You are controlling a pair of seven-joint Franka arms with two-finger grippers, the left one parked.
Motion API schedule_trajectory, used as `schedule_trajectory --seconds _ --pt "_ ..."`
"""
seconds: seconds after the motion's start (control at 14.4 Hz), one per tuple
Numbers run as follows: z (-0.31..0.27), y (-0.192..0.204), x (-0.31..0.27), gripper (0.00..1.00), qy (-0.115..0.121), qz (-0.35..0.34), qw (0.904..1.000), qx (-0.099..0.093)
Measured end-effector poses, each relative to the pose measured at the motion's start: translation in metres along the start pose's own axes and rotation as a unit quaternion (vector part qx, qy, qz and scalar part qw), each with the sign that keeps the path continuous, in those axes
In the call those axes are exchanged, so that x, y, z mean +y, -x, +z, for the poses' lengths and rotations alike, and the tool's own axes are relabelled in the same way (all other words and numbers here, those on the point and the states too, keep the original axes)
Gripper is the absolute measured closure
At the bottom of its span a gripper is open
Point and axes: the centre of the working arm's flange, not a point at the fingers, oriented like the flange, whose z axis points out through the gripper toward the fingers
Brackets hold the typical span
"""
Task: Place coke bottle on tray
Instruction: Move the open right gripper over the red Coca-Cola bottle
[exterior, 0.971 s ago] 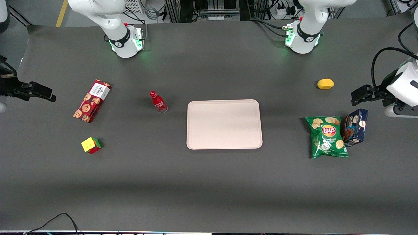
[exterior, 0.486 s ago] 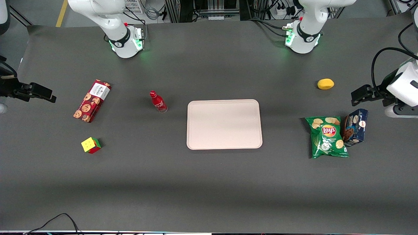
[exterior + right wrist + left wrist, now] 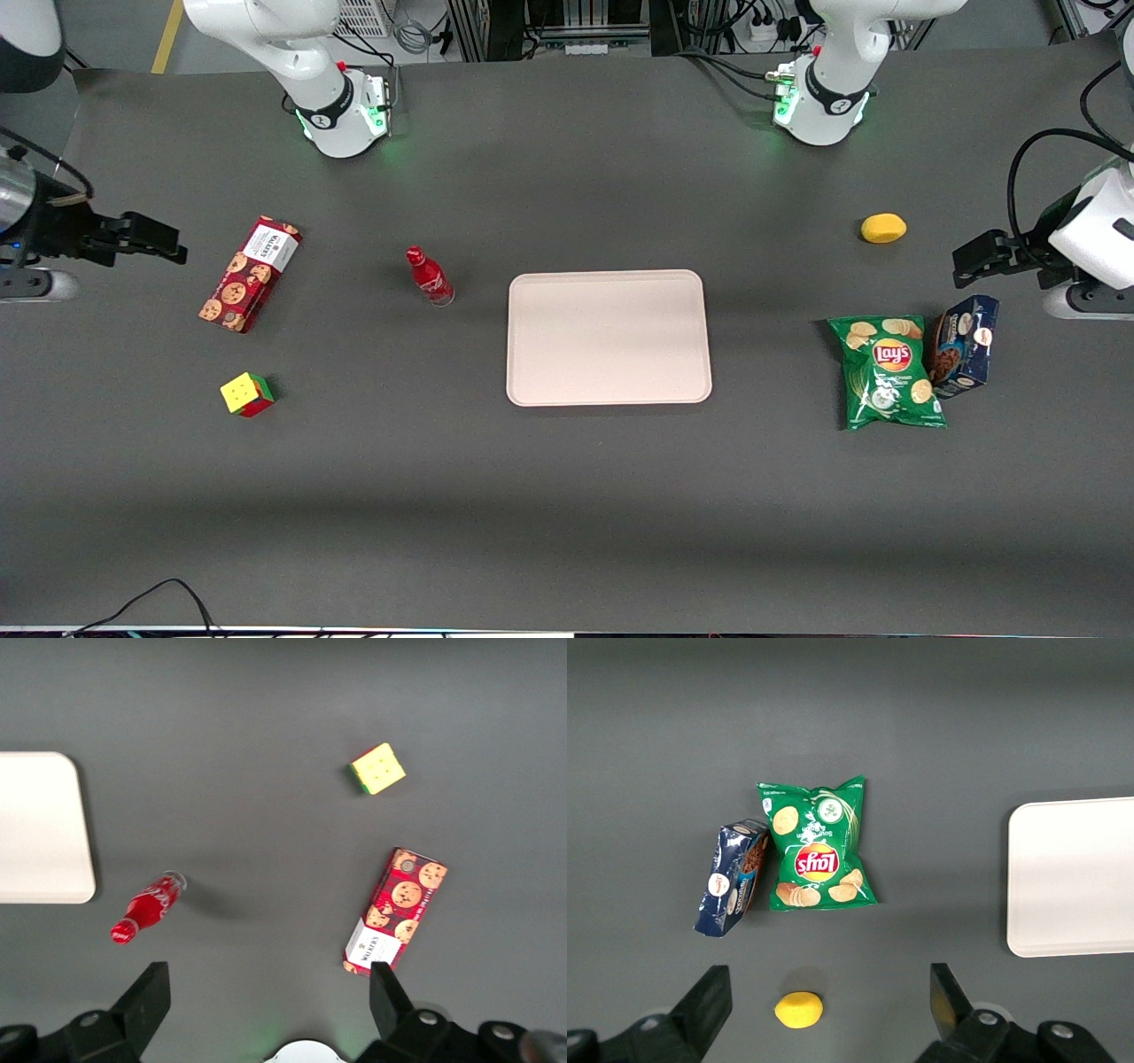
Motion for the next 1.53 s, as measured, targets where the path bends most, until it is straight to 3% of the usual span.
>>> schedule_trajectory --seconds 0.49,1.11,1.25,1.39,1.53 --pt "0.005 0.019 -0.114 0.00 0.015 -0.100 0.9948 -0.007" --pt "0.027 0.052 -0.220 0.00 0.032 -0.198 0.9795 -0.020" --pt "0.047 0.045 -0.221 0.00 0.029 -0.197 0.9799 -0.009" --pt "0.090 0.036 -0.218 0.00 0.022 -0.187 0.9820 0.019" --pt "0.138 0.040 -0.212 0.00 0.019 -0.174 0.9842 0.029"
